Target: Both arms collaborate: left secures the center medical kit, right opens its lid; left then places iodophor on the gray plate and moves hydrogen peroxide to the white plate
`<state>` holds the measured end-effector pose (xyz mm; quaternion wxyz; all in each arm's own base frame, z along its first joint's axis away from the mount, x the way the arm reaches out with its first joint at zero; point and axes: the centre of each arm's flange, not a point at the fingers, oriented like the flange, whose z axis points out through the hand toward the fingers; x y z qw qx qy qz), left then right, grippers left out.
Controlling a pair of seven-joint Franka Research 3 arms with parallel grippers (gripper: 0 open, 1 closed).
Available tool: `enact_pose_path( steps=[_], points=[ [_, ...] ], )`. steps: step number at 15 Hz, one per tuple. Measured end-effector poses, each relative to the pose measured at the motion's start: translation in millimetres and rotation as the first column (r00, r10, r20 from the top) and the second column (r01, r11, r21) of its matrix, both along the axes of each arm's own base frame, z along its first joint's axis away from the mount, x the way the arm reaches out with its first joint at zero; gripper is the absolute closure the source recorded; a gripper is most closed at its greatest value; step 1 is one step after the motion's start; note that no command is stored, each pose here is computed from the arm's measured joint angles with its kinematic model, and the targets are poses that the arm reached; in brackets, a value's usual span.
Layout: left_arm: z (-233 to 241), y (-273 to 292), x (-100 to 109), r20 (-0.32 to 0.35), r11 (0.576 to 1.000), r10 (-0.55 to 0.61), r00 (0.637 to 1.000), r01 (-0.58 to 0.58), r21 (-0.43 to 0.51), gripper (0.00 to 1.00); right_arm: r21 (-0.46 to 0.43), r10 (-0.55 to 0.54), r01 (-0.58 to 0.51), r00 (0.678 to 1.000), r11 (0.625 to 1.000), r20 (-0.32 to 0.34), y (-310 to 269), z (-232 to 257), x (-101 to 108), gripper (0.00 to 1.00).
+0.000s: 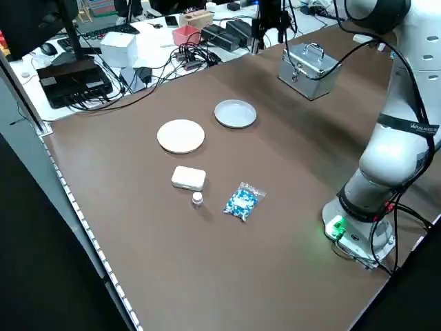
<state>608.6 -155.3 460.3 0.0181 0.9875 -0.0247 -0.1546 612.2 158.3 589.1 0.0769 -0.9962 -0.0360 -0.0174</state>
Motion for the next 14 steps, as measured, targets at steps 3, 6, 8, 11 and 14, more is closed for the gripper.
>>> enact_pose_path(
  steps=[3,6,8,11,14],
  points=[
    [-24.3,-14.9,-6.4,-0.059,0.988,0.152,0.987,-0.149,0.043,0.0,0.017,-0.061,0.06,0.998,0.998,0.028,42.5,-16.1,6.2,0.01],
    [-53.6,-18.1,-10.5,-0.132,0.954,0.299,0.945,-0.292,0.071,0.0,0.02,-0.099,0.098,0.995,0.995,0.018,82.8,-40.5,7.3,0.01],
    [-67.4,-18.0,-9.5,-0.169,0.908,0.418,0.892,-0.411,0.076,0.0,0.026,-0.128,0.127,0.992,0.992,0.018,108.1,-58.7,8.8,0.02],
    [-76.8,-23.0,0.0,-0.169,0.8,0.599,0.783,-0.595,0.079,0.0,0.028,-0.163,0.162,0.987,0.986,0.008,151.1,-89.6,5.5,0.03],
    [-87.8,-36.4,14.2,-0.143,0.66,0.749,0.647,-0.748,0.067,0.0,0.062,-0.19,0.188,0.982,0.98,0.023,191.2,-110.2,0.4,0.04]
  ],
)
